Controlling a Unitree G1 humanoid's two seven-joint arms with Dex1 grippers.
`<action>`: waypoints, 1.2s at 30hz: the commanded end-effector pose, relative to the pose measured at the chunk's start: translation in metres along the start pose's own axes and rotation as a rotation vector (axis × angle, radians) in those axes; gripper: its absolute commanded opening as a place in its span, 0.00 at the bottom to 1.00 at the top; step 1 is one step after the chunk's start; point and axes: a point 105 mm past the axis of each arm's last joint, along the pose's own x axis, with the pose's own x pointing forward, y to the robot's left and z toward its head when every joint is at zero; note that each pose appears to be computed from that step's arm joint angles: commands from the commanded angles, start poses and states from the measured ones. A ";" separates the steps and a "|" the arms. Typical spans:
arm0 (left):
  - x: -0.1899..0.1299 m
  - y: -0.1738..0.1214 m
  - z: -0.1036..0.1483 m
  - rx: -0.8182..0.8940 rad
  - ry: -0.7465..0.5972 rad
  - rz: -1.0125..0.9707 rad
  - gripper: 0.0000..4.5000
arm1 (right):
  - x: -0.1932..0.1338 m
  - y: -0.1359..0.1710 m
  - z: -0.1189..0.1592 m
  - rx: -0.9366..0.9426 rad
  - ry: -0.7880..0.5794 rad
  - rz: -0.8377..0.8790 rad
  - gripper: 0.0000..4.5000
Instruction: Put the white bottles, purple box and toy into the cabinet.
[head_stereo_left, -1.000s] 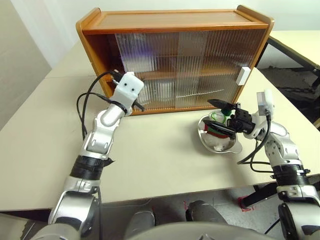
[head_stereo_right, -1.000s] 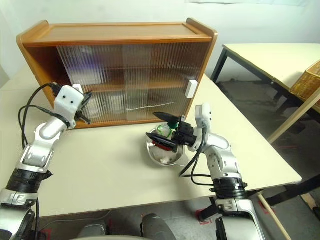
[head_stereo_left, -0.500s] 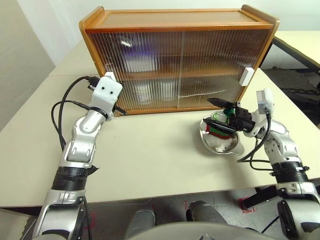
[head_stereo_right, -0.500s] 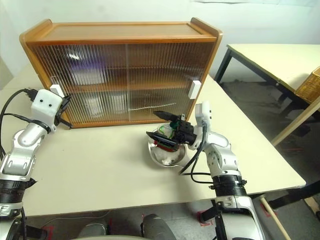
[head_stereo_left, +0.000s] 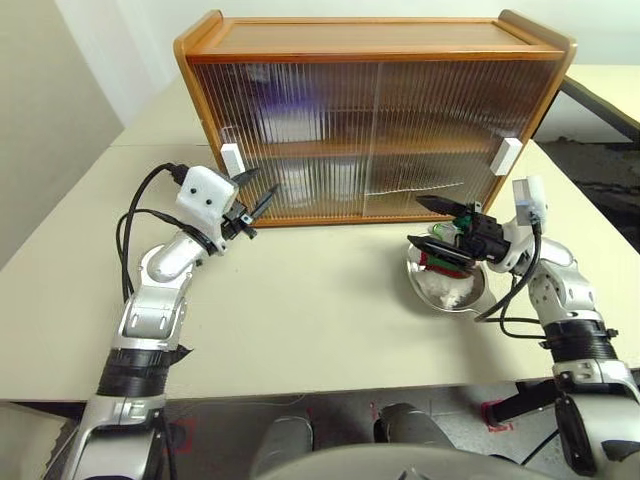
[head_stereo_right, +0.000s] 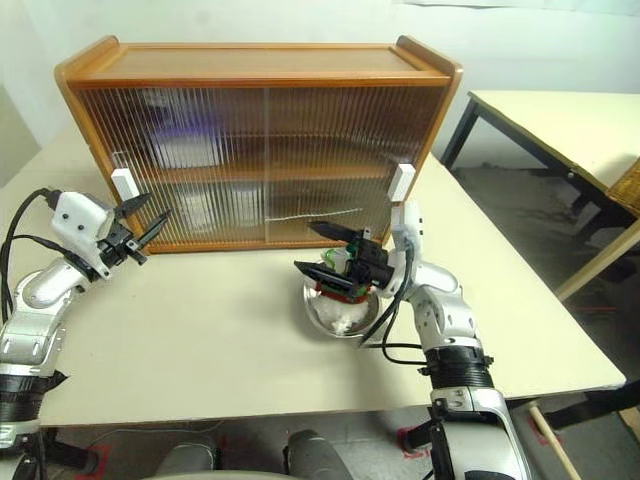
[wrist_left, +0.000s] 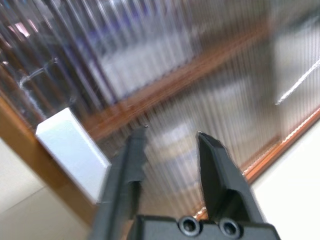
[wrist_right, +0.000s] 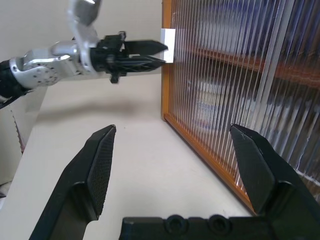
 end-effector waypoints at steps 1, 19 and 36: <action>-0.018 -0.015 0.002 -0.157 -0.048 -0.104 0.75 | -0.015 -0.015 0.019 -0.008 -0.054 -0.066 0.78; -0.086 -0.037 -0.004 -0.459 -0.010 -0.344 1.00 | -0.088 -0.084 0.057 -0.134 0.056 -0.538 0.01; -0.088 -0.046 -0.018 -0.454 0.026 -0.357 1.00 | -0.118 -0.093 0.052 -0.244 0.245 -0.644 0.01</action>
